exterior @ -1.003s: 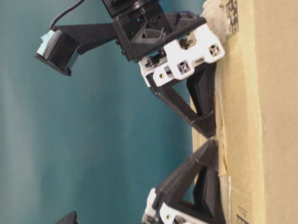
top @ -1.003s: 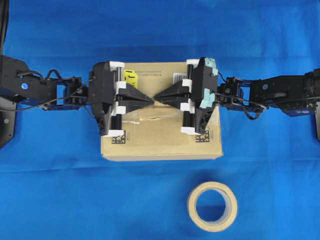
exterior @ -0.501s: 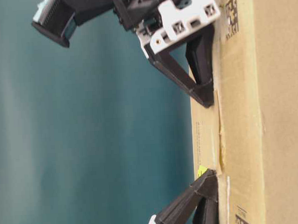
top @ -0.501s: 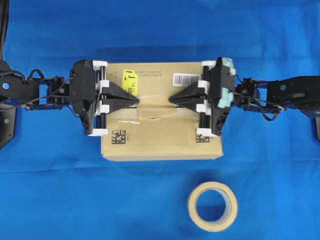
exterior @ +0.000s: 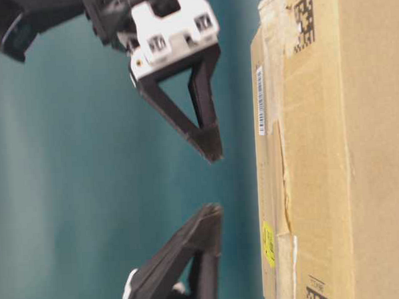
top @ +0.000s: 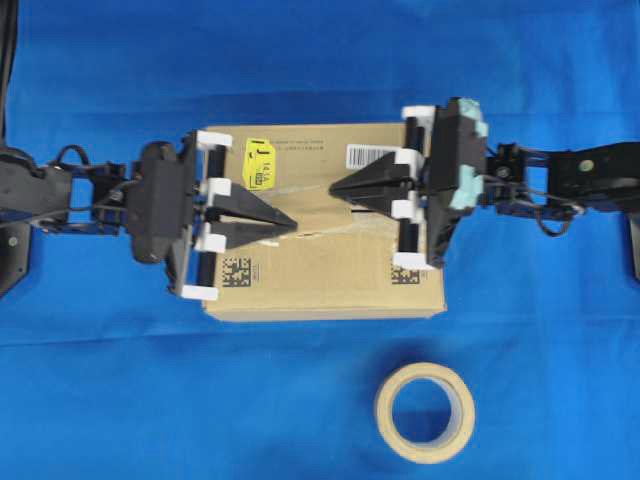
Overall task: Apply tape along the seams of the closed cardboard box to seal it securely.
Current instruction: 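Press and smooth the tape along the seam with both grippers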
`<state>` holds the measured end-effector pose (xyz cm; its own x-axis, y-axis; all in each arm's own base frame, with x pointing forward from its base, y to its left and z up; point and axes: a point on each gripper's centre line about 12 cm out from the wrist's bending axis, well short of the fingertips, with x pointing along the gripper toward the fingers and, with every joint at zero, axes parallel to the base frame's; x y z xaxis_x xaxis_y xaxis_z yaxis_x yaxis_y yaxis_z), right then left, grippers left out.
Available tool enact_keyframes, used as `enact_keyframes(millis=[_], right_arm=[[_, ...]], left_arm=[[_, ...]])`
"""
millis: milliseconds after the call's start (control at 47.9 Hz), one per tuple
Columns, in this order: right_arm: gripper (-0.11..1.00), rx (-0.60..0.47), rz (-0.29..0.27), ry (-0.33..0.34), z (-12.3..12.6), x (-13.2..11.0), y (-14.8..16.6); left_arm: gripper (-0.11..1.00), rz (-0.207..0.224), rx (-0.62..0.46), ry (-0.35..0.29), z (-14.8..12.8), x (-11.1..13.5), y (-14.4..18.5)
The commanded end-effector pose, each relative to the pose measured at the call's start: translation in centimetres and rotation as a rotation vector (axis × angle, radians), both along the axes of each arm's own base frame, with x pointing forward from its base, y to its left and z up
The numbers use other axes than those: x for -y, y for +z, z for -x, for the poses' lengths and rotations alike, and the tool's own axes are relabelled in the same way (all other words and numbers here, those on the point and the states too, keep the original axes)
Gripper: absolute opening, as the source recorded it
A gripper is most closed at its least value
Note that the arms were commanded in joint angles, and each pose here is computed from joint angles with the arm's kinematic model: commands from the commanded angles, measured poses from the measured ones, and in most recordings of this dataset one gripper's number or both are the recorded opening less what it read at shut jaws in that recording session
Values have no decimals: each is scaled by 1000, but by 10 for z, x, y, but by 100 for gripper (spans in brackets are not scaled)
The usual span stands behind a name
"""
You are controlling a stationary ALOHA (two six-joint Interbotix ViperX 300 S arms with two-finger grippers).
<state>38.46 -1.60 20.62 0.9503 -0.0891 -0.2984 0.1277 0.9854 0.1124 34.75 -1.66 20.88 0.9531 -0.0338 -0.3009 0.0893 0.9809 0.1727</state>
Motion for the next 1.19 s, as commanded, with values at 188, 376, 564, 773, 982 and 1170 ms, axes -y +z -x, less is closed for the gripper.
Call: enact_keyframes(millis=[188, 376, 564, 773, 982, 1170], right_arm=[[-1, 7, 6, 21, -30, -8, -5], [-1, -31, -4, 23, -32, -11, -21], [-1, -76, -25, 19, -24, -13, -36], [-1, -127, -41, 14, -6, -14, -46], [-1, -150, -50, 17, 11, -18, -50], [-1, -155, -56, 21, 21, -21, -52]], left_arm=[[0, -4, -72, -6, -26, 4, -29], [0, 17, -114, 12, -22, 0, -44], [0, 50, -146, 30, -10, -2, -53], [0, 68, -181, 43, 10, -4, -61], [0, 90, -208, 60, 29, -7, -68], [0, 107, -214, 76, 43, -10, -70]])
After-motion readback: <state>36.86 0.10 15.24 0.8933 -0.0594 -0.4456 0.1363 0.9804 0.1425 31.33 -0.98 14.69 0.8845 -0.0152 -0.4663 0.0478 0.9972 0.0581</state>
